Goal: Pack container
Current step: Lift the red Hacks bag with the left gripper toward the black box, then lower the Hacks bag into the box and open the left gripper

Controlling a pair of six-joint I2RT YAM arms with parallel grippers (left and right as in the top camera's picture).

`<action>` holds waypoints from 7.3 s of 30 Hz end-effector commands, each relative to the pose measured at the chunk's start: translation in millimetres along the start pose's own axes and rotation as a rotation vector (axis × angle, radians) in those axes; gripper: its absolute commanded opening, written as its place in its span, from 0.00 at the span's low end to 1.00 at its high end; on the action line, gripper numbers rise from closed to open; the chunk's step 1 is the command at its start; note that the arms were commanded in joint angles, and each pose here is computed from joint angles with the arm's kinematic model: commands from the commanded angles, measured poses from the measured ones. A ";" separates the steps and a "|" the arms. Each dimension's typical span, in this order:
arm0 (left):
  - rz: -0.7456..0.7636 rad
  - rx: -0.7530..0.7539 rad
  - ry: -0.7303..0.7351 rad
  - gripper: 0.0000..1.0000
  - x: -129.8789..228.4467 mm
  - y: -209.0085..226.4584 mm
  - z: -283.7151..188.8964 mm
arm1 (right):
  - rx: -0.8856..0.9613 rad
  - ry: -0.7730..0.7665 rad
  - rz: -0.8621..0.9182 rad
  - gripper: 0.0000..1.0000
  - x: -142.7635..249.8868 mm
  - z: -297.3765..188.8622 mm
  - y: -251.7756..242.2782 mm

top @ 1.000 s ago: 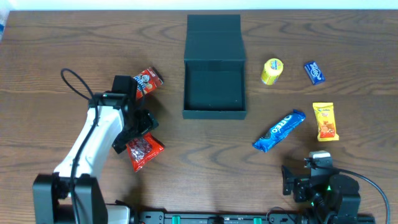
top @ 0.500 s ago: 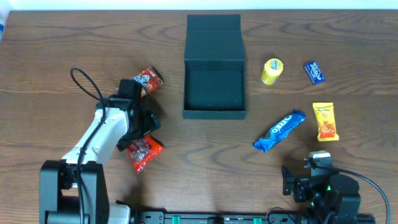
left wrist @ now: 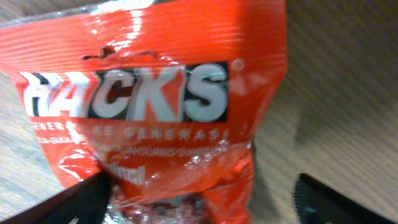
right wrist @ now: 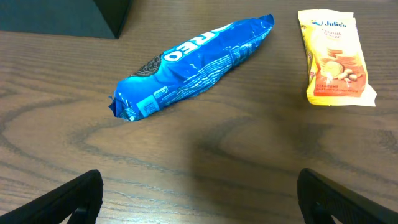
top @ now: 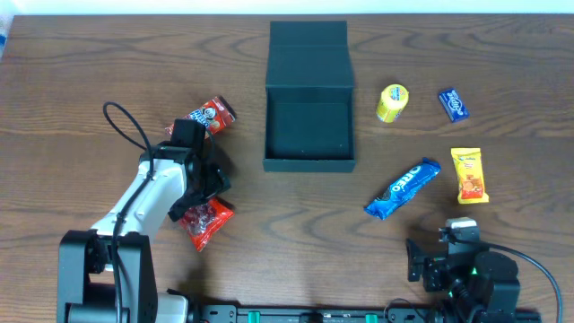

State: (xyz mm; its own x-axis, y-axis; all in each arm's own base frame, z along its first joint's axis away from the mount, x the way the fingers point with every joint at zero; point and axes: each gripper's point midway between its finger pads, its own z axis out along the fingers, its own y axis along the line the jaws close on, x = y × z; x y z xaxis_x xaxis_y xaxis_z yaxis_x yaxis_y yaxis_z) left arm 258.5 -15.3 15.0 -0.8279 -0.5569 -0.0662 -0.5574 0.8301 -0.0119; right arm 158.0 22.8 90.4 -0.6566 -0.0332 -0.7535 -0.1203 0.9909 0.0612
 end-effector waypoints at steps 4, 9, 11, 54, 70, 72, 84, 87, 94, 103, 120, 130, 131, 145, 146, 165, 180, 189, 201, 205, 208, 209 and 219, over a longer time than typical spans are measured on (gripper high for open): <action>0.006 -0.014 0.040 0.67 11.5 5.6 7.0 | -0.003 0.002 -0.007 0.99 1.9 1.0 0.3; 0.006 -0.003 0.049 0.49 13.0 3.7 6.9 | -0.003 0.002 -0.007 0.99 1.9 1.0 0.3; 0.006 -0.003 0.052 0.41 13.7 3.7 6.9 | -0.003 0.002 -0.007 0.99 1.9 1.0 0.3; 0.068 0.067 -0.014 0.06 19.9 -13.3 -43.2 | -0.003 0.002 -0.007 0.99 1.9 1.0 0.3; 0.232 0.053 -0.199 0.06 2.0 -58.3 -159.0 | -0.003 0.002 -0.007 0.99 1.9 1.0 0.3; 0.270 0.057 -0.226 0.06 3.1 -67.6 -178.8 | -0.003 0.002 -0.007 0.99 1.9 1.0 0.3; 0.561 0.074 -0.217 0.06 10.8 -164.6 -227.8 | -0.003 0.002 -0.007 0.99 1.9 1.0 0.3; 0.626 0.100 -0.216 0.05 11.9 -196.9 -225.3 | -0.003 0.002 -0.007 0.99 1.9 1.0 0.3; 0.676 0.181 -0.169 0.05 9.0 -259.0 -203.9 | -0.003 0.002 -0.007 0.99 1.9 1.0 0.3; 0.684 0.248 -0.120 0.05 7.9 -303.8 -164.6 | -0.003 0.002 -0.007 0.99 1.9 1.0 0.3; 0.713 0.253 -0.053 0.06 26.2 -334.3 -113.0 | -0.003 0.002 -0.007 0.99 1.9 1.0 0.3; 0.688 0.175 -0.033 0.06 23.8 -331.2 -79.7 | -0.003 0.002 -0.007 0.99 1.9 1.0 0.3; 0.685 0.169 -0.036 0.05 23.2 -330.6 -78.6 | -0.003 0.002 -0.007 0.99 1.9 1.0 0.3; 0.629 0.102 -0.015 0.06 23.7 -318.2 -59.0 | -0.003 0.002 -0.007 0.99 1.9 1.0 0.3; 0.629 0.099 -0.012 0.06 24.1 -317.4 -57.5 | -0.003 0.002 -0.007 0.99 1.9 1.0 0.3; 0.633 0.089 -0.003 0.08 28.7 -315.8 -55.8 | -0.003 0.002 -0.007 0.99 1.9 1.0 0.3; 0.632 0.096 -0.034 0.31 24.9 -315.3 -68.9 | -0.003 0.002 -0.007 0.99 1.9 1.0 0.3; 0.608 0.117 -0.257 0.61 -1.8 -292.9 -162.8 | -0.003 0.002 -0.007 0.99 1.9 1.0 0.3; 0.858 0.013 -0.336 0.96 6.7 -211.1 -252.8 | -0.003 0.002 -0.007 0.99 1.9 1.0 0.3; 0.860 -0.094 -0.337 0.96 4.0 -181.3 -260.5 | -0.003 0.002 -0.007 0.99 1.9 1.0 0.3; 0.859 -0.115 -0.359 0.96 2.0 -172.1 -266.1 | -0.003 0.002 -0.007 0.99 1.9 1.0 0.3; 0.856 -0.130 -0.372 0.96 0.3 -167.7 -268.5 | -0.003 0.002 -0.007 0.99 1.9 1.0 0.3; 0.855 -0.258 -0.480 0.96 -8.1 -116.9 -263.5 | -0.003 0.002 -0.007 0.99 1.9 1.0 0.3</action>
State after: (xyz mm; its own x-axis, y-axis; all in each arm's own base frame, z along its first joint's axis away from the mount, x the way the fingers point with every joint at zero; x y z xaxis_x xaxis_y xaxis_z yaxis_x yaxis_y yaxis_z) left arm 319.3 -129.5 276.5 -0.8871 0.3109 -0.3413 0.1676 0.9057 0.3895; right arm 158.0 22.8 90.4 -0.6563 -0.0336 -0.7538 -0.1206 0.9908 0.0608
